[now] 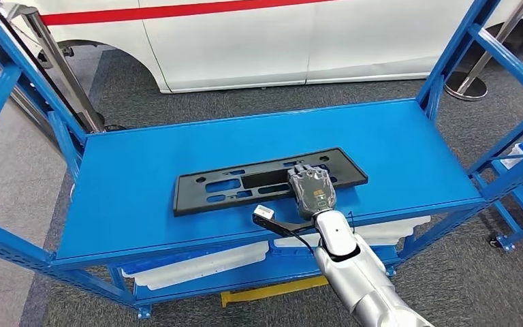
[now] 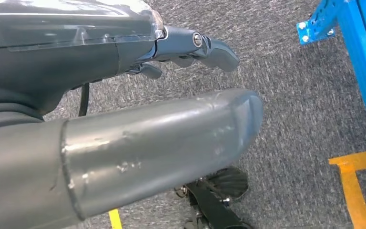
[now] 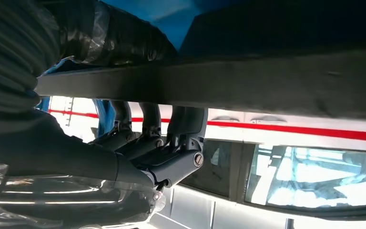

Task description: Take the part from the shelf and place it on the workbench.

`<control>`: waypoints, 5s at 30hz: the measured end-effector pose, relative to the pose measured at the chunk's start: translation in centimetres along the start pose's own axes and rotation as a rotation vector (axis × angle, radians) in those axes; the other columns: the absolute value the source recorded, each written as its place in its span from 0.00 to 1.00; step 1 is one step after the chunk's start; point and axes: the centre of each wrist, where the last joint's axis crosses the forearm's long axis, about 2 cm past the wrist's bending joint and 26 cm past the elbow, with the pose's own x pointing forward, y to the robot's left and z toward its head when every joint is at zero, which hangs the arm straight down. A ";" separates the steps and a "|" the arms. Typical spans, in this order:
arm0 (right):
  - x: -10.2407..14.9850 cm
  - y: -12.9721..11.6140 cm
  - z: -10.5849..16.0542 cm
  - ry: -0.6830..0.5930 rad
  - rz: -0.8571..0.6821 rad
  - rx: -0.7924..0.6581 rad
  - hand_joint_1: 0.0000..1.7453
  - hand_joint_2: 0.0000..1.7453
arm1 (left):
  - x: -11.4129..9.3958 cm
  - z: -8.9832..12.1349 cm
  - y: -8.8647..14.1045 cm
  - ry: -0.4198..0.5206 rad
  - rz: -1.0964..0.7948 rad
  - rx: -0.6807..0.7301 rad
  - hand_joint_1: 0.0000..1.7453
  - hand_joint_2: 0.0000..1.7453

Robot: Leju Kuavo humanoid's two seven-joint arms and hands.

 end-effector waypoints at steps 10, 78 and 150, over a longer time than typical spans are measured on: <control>0.0 0.1 0.4 -0.022 -0.124 0.010 1.00 1.00 | -0.2 0.2 -0.2 0.006 0.007 -0.004 0.00 0.00; 3.9 -8.1 8.9 -0.178 -1.602 -0.356 0.98 1.00 | -0.6 0.0 1.0 0.057 0.175 0.043 0.00 1.00; -10.5 -6.7 31.8 0.460 -1.303 -0.727 0.98 1.00 | -1.5 1.2 -1.4 0.105 0.247 0.106 0.00 1.00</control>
